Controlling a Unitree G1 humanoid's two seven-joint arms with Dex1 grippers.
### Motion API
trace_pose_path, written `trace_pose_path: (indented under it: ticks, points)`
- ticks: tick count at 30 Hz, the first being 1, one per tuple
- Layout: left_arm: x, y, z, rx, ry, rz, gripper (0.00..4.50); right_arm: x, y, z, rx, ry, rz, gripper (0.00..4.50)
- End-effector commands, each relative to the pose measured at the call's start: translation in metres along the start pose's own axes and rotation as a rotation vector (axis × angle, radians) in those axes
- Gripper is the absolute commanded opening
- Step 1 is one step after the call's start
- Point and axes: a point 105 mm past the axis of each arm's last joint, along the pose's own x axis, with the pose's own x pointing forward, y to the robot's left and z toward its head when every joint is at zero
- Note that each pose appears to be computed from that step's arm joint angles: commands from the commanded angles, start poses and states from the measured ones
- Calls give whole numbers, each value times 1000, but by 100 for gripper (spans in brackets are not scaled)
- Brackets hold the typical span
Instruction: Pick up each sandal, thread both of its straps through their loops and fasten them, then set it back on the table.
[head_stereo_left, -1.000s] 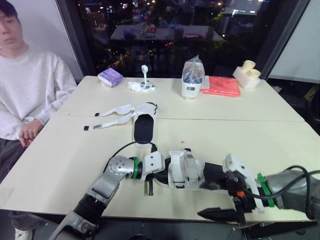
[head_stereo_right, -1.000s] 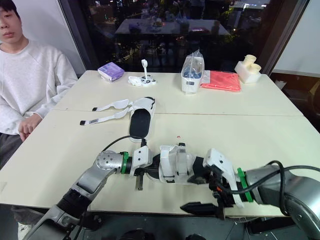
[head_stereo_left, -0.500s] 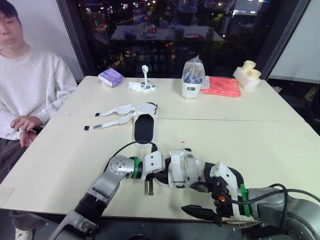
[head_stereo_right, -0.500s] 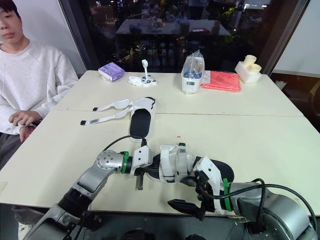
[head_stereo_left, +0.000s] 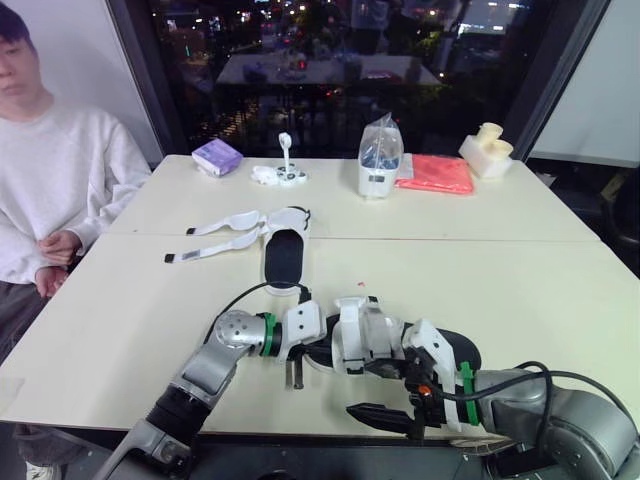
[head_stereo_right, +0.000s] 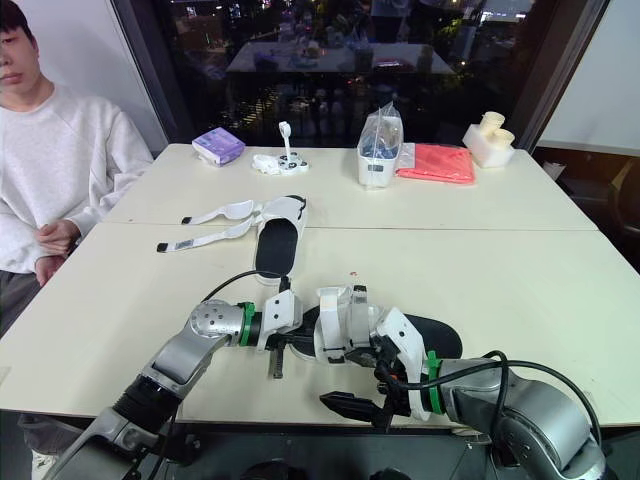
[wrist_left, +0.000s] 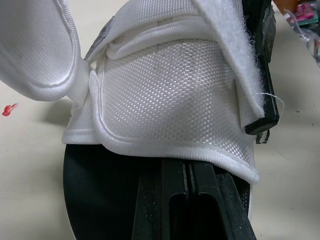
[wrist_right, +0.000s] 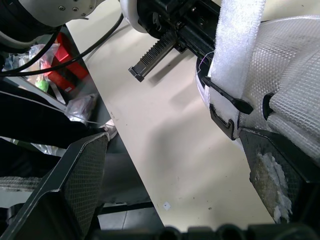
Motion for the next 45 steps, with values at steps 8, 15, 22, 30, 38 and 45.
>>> trace_pose_path:
  ticks: [8, 15, 22, 30, 38, 45]
  points:
    - [13, -21, -21, -69, 61, -71, 0, 11, -12, 14, 177, -90, 44, 325]
    - [14, -22, -20, -71, 57, -67, 0, 13, -18, 16, 206, -83, 25, 7]
    - [15, -24, -21, -75, 54, -68, 0, 14, 2, -19, 297, 79, 125, 7]
    - [16, -36, -27, -55, 83, -93, 0, 5, 35, -60, 463, 244, 279, 7]
    - [20, -40, -37, 19, 147, -123, 0, -21, 50, -26, 345, 198, 353, 7]
    - [25, -44, -53, 156, 230, -196, 0, -39, 47, 40, 112, 10, 332, 7]
